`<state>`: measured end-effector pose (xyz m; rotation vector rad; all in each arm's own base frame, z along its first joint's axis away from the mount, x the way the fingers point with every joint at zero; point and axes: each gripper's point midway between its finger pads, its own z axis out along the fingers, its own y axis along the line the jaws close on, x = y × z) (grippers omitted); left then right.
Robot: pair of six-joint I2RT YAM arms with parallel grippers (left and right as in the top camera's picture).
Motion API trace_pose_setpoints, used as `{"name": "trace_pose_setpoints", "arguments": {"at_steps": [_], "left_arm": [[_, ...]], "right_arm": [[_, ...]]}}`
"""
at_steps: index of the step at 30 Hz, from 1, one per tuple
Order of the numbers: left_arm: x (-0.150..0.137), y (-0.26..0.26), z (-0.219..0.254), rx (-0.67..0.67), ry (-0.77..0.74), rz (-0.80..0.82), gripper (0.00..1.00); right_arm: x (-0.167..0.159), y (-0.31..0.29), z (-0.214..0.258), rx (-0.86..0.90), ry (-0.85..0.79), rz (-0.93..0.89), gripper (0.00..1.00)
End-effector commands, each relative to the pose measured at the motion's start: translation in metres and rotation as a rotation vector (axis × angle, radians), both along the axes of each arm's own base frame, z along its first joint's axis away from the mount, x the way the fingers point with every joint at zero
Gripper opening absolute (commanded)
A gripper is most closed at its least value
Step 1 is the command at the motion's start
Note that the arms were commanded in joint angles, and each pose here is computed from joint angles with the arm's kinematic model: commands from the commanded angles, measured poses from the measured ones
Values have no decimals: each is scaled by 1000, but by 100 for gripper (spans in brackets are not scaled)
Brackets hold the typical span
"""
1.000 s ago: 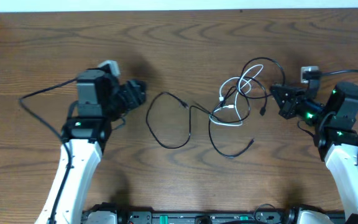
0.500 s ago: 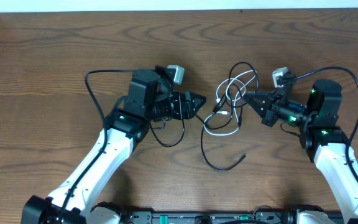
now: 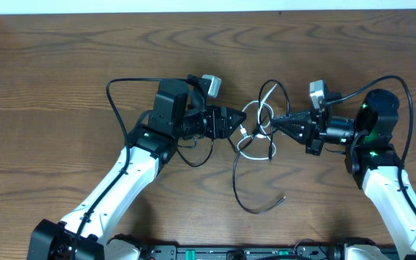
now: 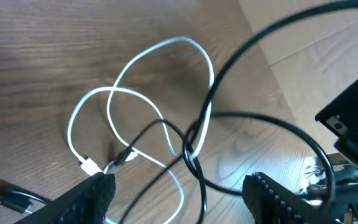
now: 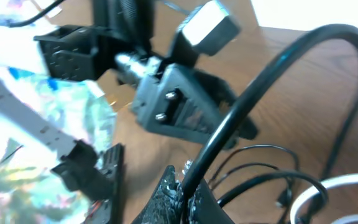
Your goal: Untangle cables
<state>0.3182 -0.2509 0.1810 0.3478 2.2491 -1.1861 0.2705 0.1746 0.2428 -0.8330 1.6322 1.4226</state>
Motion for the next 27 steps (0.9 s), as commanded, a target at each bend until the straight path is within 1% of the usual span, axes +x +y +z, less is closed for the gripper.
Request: {"name": "trace_pose_setpoints", "arguments": {"at_steps": [1,5,10,14,19,23,27], "left_arm": [[0,-5,3,-7,-16,-30,71],[0,-5,4,-8,-17,-30,71],[3,-7,10,-28,-43,-30,71],[0,-16,28,-99,-81,-80,71],[-18,-26,44,-180,-94,-208,72],[-27,-29,48,-207,-83,-261,71],[-27,-30,49,-210,-98,-264,71]], "right_arm": [[-21,9,10,30,-25,131,1],[-38,21,17,44,-86,233,1],[-48,32,17,46,-92,281,1],[-54,39,18,48,-107,313,1],[-56,41,20,48,-122,320,1],[-57,42,20,49,-128,324,1],[-59,44,20,49,-128,333,1]]}}
